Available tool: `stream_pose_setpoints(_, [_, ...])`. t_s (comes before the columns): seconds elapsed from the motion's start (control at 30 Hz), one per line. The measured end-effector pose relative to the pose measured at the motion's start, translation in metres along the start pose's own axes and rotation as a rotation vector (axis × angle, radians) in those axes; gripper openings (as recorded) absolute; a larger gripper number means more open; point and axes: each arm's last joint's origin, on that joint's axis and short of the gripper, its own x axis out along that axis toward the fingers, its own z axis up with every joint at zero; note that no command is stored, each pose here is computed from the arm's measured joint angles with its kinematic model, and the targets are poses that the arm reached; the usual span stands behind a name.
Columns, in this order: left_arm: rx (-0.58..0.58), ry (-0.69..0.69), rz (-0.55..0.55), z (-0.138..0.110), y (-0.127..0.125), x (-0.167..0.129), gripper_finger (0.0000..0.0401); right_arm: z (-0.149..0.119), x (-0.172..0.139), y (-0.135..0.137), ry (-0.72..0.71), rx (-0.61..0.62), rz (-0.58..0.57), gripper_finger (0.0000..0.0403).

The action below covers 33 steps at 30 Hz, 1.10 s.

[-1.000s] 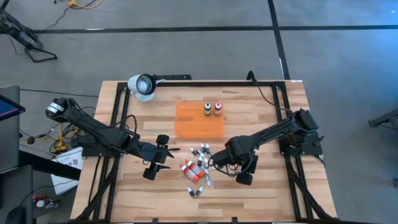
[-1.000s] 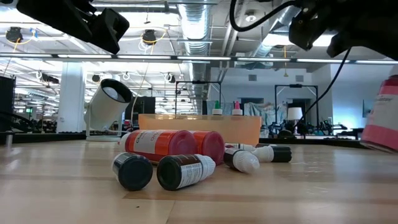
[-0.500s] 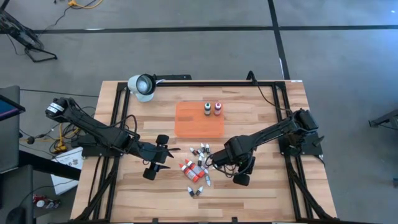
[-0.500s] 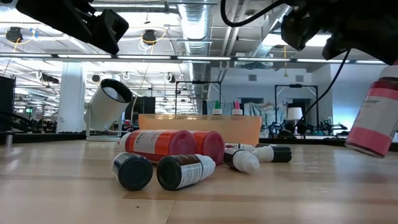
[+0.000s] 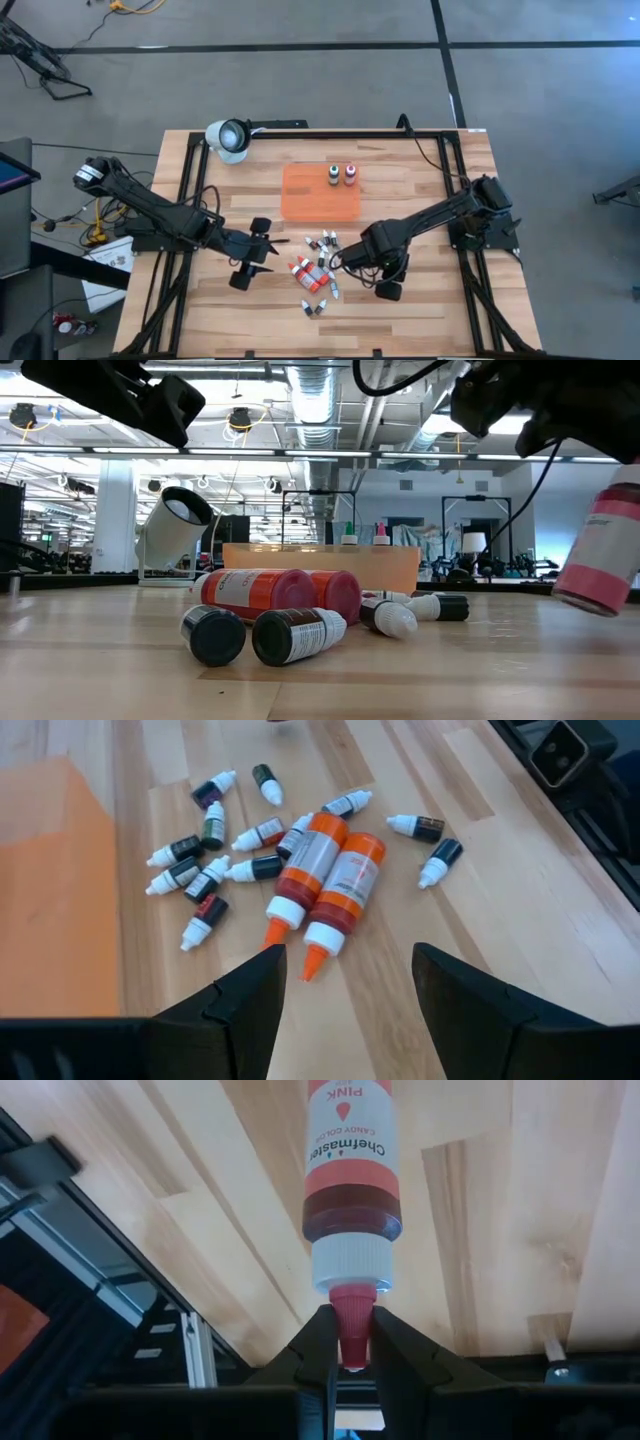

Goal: Pick & Place food coloring
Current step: Put the big pink food coloring bottle into the orange bin

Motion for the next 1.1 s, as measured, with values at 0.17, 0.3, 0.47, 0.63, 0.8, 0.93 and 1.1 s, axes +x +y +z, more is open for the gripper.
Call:
stream_pose_setpoints(0.17, [0.017,-0.001,-0.019,0.0,-0.006,-0.001,0.0213,-0.004,0.001,0.0,0.032,0.01,-0.022,0.0044])
stream_pose_setpoints(0.3, [0.025,-0.002,-0.026,-0.001,-0.01,-0.001,0.0213,-0.004,0.008,-0.004,0.056,0.022,-0.032,0.0044])
stream_pose_setpoints(0.47, [0.025,-0.004,-0.016,-0.001,-0.012,-0.002,0.0213,-0.004,0.013,-0.006,0.075,0.028,-0.016,0.0044])
stream_pose_setpoints(0.63, [0.025,-0.005,-0.012,-0.001,-0.012,-0.002,0.0213,-0.003,0.013,-0.005,0.072,0.051,-0.012,0.0044])
stream_pose_setpoints(0.8, [0.032,-0.014,-0.011,0.0,-0.012,-0.002,0.0213,0.002,0.012,-0.005,0.031,0.028,0.016,0.0044])
stream_pose_setpoints(0.93, [0.033,-0.014,-0.011,0.0,-0.012,-0.002,0.0213,0.003,0.012,-0.005,0.026,0.029,0.021,0.0044])
stream_pose_setpoints(1.1, [0.036,-0.012,-0.01,0.0,-0.012,-0.002,0.0213,0.004,0.011,-0.006,0.024,0.032,0.022,0.0044])
